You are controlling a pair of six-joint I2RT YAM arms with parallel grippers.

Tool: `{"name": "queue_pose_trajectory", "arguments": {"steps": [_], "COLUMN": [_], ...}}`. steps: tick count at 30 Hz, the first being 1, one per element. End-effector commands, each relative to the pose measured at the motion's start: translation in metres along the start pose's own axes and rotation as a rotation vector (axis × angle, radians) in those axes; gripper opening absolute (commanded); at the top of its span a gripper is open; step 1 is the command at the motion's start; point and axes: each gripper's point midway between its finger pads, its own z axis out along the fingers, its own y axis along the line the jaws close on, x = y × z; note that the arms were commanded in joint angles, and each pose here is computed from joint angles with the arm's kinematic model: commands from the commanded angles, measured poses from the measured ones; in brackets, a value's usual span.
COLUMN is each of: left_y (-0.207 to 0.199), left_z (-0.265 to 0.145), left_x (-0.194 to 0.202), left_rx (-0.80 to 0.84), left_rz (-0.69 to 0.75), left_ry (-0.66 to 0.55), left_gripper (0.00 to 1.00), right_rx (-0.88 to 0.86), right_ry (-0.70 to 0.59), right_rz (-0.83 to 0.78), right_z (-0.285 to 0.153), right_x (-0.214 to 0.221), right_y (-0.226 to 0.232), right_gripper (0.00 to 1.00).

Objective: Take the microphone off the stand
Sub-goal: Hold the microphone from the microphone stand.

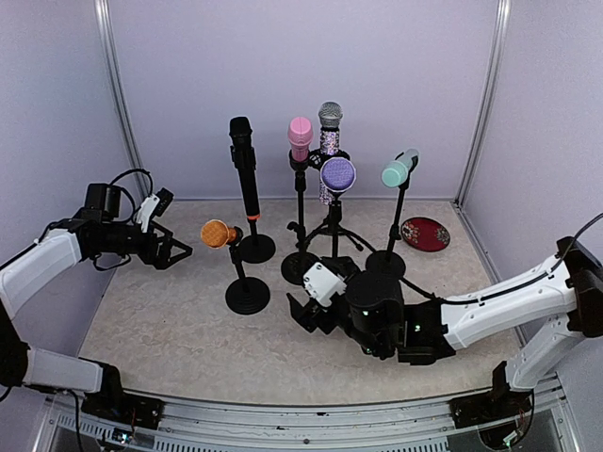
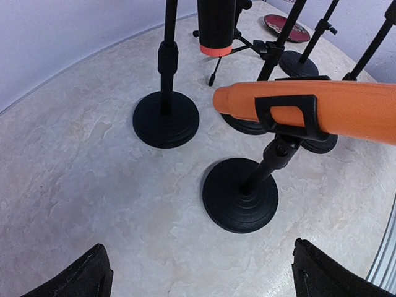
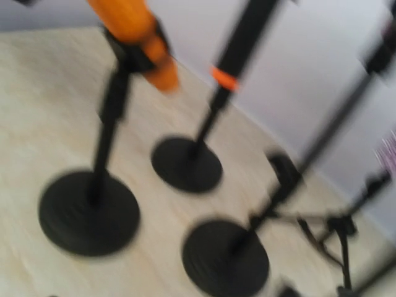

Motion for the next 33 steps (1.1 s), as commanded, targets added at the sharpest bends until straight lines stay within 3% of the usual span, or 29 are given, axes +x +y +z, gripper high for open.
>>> {"name": "queue_pose_trajectory", "arguments": {"steps": [1, 6, 12, 20, 23, 28, 33], "left_y": [-0.011, -0.015, -0.019, -0.019, -0.020, -0.022, -0.035], "left_z": [-0.004, -0.007, -0.009, -0.008, -0.007, -0.003, 0.010], "left_x": [-0.009, -0.009, -0.006, -0.003, -0.002, 0.001, 0.006], "left_rx": [0.060, 0.079, 0.104, 0.117, 0.121, 0.136, 0.183], "left_rz": [0.033, 0.047, 0.044, 0.023, 0.019, 0.001, -0.010], "left_ry": [-0.002, 0.007, 0.013, 0.015, 0.016, 0.012, 0.012], "left_gripper": [0.98, 0.98, 0.97, 0.97, 0.97, 0.96, 0.95], "right_rx": [-0.024, -0.026, 0.000, 0.018, 0.036, 0.064, 0.090], "right_ry": [-0.135, -0.210, -0.265, -0.324, -0.329, -0.343, -0.361], "right_rz": [-0.062, -0.144, -0.153, -0.183, -0.192, -0.200, -0.203], "right_z": [0.026, 0.060, 0.091, 0.117, 0.126, 0.132, 0.127], "right_x": [-0.050, -0.077, -0.097, -0.122, -0.125, -0.130, -0.136], "right_y": [0.028, 0.056, 0.058, 0.061, 0.060, 0.057, 0.050], "right_gripper": [0.95, 0.97, 0.97, 0.89, 0.80, 0.58, 0.23]}}
